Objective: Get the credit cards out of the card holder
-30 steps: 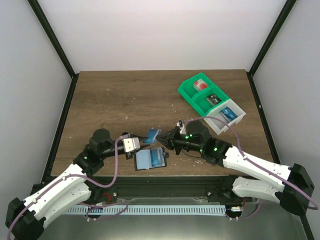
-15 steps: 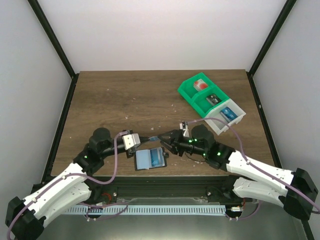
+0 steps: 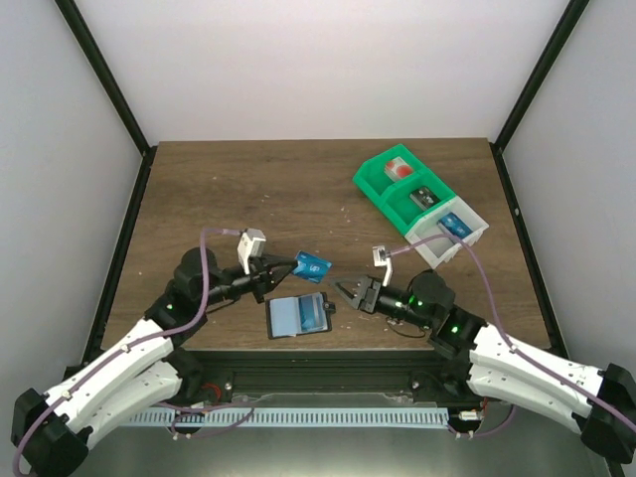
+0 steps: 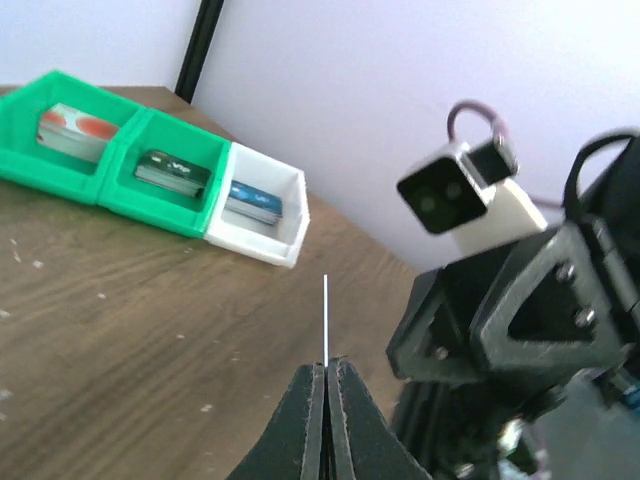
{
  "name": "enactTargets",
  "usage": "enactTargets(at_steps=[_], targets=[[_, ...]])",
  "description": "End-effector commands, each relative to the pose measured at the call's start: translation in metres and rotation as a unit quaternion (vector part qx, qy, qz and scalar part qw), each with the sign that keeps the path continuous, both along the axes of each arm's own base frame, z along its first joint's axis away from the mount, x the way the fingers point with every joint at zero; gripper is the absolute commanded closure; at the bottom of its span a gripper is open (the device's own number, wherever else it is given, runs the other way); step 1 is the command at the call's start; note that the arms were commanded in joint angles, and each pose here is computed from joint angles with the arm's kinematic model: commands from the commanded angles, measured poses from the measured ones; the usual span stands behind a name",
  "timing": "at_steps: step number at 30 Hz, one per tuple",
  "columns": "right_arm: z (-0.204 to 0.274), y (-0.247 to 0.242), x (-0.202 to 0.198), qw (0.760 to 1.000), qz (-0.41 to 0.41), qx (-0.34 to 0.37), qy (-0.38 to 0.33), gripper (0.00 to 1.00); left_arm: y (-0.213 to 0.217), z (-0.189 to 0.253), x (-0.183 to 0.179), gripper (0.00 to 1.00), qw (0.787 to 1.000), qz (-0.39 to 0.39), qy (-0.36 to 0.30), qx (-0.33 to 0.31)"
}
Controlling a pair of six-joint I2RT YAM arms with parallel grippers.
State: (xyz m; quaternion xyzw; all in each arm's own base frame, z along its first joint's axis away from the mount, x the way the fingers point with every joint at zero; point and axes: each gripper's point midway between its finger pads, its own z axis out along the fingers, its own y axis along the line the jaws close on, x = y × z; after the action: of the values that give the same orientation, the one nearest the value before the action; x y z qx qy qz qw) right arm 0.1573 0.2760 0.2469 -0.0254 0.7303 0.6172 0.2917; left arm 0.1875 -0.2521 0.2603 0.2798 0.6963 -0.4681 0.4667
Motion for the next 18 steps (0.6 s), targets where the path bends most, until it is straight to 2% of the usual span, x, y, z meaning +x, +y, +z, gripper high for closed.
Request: enactTargets(at_steps=[1,5,9,18], targets=[[0.023,-0.004,-0.011,0.996,0.020,0.045,-0.072,0.58,0.006,0.024,-0.004,1.00,0.981,0.023,0.151,-0.118],[0.010,-0.003,-0.013,0.996,0.028,0.053,-0.065,0.60,0.015,0.026,-0.003,1.00,0.950,0.041,0.234,-0.205],[0.014,0.001,-0.017,0.994,0.044,0.079,-0.058,0.60,0.014,0.011,-0.006,1.00,0.918,0.032,0.309,-0.246],[0.012,0.013,-0.011,0.994,0.054,0.096,-0.016,0.63,0.011,-0.004,-0.008,1.00,0.902,0.023,0.348,-0.254]])
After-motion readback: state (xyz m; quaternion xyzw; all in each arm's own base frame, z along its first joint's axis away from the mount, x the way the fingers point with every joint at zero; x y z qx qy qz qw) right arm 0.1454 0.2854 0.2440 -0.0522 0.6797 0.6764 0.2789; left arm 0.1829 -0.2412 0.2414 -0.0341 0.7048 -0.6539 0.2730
